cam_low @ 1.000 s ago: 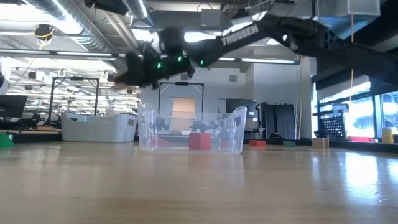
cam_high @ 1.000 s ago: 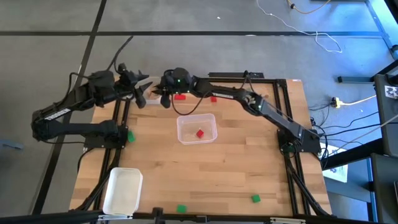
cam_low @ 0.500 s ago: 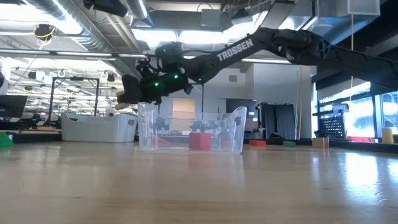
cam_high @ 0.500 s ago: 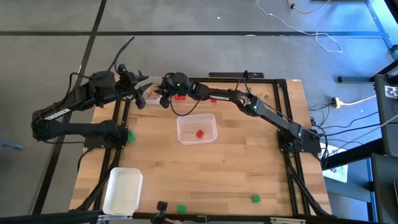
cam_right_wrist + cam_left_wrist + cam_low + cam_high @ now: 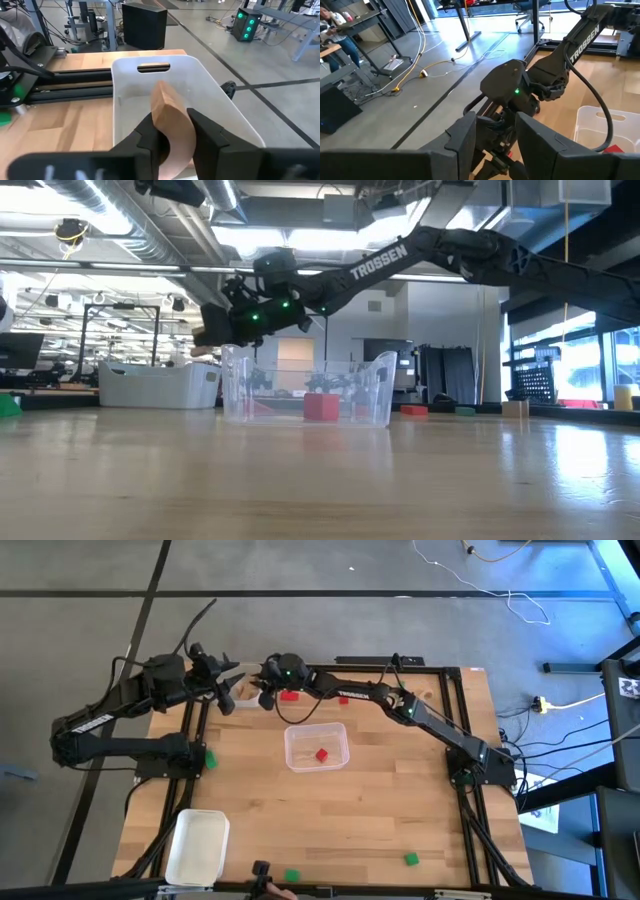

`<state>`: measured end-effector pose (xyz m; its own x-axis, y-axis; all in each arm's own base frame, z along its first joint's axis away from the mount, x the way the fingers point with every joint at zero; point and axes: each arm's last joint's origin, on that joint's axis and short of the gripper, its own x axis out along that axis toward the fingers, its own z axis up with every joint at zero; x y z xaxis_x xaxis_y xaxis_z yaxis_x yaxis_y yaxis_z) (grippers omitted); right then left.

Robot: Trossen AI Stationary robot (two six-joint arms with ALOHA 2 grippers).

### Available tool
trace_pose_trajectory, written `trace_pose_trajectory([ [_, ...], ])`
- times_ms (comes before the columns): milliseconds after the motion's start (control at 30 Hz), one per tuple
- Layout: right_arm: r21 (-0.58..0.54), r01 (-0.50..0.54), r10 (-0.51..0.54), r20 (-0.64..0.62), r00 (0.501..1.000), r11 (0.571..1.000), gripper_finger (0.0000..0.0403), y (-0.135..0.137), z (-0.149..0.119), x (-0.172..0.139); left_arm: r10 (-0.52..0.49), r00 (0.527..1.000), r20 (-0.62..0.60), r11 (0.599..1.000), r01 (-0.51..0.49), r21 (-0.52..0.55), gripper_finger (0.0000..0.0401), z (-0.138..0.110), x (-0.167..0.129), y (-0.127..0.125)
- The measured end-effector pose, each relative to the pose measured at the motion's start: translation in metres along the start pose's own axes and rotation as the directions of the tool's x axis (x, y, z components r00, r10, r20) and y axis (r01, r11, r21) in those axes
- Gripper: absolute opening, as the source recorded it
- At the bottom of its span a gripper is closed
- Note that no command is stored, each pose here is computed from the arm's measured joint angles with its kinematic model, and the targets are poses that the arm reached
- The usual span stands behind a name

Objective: Sort & place blocks by color
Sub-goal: Put the right brown block into the gray bin, then put the right red block into the transparent bin

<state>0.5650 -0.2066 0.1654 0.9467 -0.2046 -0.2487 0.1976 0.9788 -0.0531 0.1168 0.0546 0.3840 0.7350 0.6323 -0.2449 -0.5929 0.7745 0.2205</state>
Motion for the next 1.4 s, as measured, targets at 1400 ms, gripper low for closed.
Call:
trace_pose_trajectory([
  [1400,-0.039,-0.085,0.072,-0.263,0.962,0.996,0.0112,0.025,0.185,-0.176,-0.032,0.921,-0.388,0.965,-0.073,-0.251,0.0132,-0.038,-0.002,-0.005],
])
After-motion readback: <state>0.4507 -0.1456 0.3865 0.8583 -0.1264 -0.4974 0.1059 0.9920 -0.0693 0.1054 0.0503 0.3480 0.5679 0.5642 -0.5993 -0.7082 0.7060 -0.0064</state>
